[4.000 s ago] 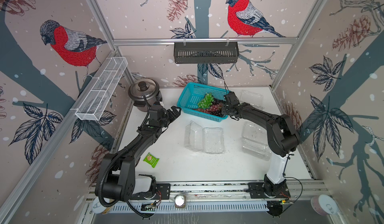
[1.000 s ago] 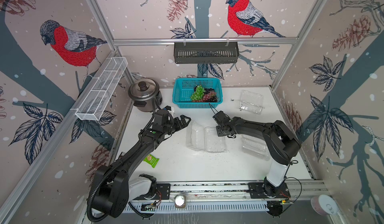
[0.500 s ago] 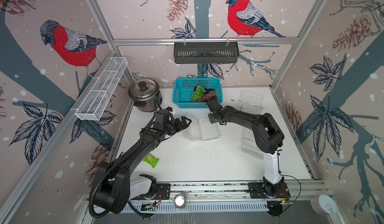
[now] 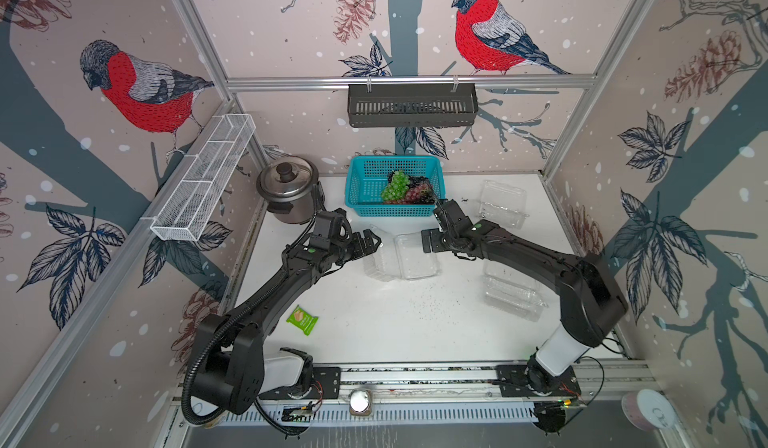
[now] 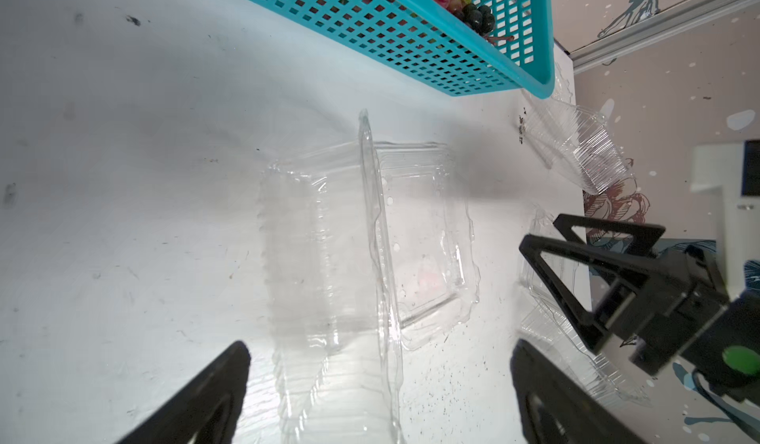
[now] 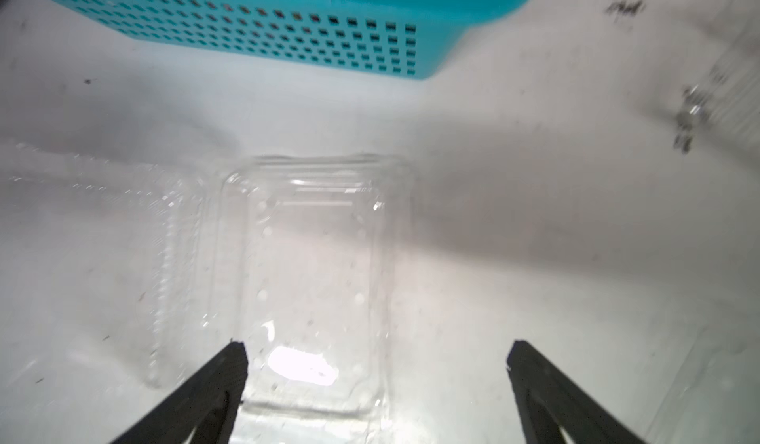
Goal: Pack grapes into containers
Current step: Move the packing box to the center of the board.
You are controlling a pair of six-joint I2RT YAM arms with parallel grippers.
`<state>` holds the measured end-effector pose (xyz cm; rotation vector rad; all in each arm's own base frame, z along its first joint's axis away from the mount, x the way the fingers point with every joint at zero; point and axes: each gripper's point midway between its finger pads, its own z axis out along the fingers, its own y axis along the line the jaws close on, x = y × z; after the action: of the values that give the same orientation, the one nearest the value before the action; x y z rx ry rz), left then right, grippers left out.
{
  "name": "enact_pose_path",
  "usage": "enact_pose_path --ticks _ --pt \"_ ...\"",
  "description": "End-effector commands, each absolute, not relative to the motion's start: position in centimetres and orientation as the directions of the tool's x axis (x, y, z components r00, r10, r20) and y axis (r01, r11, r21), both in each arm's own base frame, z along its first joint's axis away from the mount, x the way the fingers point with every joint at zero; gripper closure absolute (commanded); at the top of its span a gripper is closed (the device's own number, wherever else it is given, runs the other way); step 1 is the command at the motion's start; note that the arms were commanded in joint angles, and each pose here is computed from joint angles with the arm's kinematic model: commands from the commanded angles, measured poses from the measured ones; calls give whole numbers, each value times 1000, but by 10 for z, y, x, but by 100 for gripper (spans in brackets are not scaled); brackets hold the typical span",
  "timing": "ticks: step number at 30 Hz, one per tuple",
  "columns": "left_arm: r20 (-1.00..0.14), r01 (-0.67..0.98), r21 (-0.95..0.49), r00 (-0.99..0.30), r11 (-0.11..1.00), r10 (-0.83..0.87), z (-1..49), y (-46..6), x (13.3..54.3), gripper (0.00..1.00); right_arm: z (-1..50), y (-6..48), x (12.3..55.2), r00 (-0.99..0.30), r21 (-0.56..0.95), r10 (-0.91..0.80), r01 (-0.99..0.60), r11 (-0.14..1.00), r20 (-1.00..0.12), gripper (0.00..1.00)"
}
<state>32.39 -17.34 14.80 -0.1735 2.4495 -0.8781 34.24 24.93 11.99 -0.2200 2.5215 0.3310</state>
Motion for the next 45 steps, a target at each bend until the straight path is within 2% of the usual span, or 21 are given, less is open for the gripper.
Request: enact_pose_path --ticks 1,6,13,17,23,33,39,43,45 --pt "-421 75 -645 -865 760 -272 147 -185 319 2 131 261 325 -840 394 94 -149 907 -534 0" --pt "-396 58 -688 -865 723 -308 143 -192 312 2 117 258 301 -873 438 139 -92 894 -467 0" --pt "-337 23 -763 -867 646 -368 136 -198 299 2 83 271 276 -921 398 110 -52 916 -373 0" --pt "-300 2 -801 -867 599 -398 133 -203 291 2 71 272 270 -929 367 96 -45 929 -358 0" --pt "-259 -13 -821 -882 570 -394 126 -223 279 2 54 272 276 -935 359 112 -17 933 -335 0" --pt "-227 -4 -849 -900 528 -371 129 -249 261 2 46 238 321 -903 412 253 95 906 -348 0" --pt "-281 41 -780 -915 625 -290 129 -242 255 2 48 231 350 -893 382 225 65 922 -391 3" --pt "-357 23 -657 -890 754 -284 135 -208 265 2 51 233 362 -889 330 171 23 944 -425 10" --pt "-393 10 -621 -869 783 -300 145 -190 274 2 52 231 367 -881 294 152 16 956 -447 14"
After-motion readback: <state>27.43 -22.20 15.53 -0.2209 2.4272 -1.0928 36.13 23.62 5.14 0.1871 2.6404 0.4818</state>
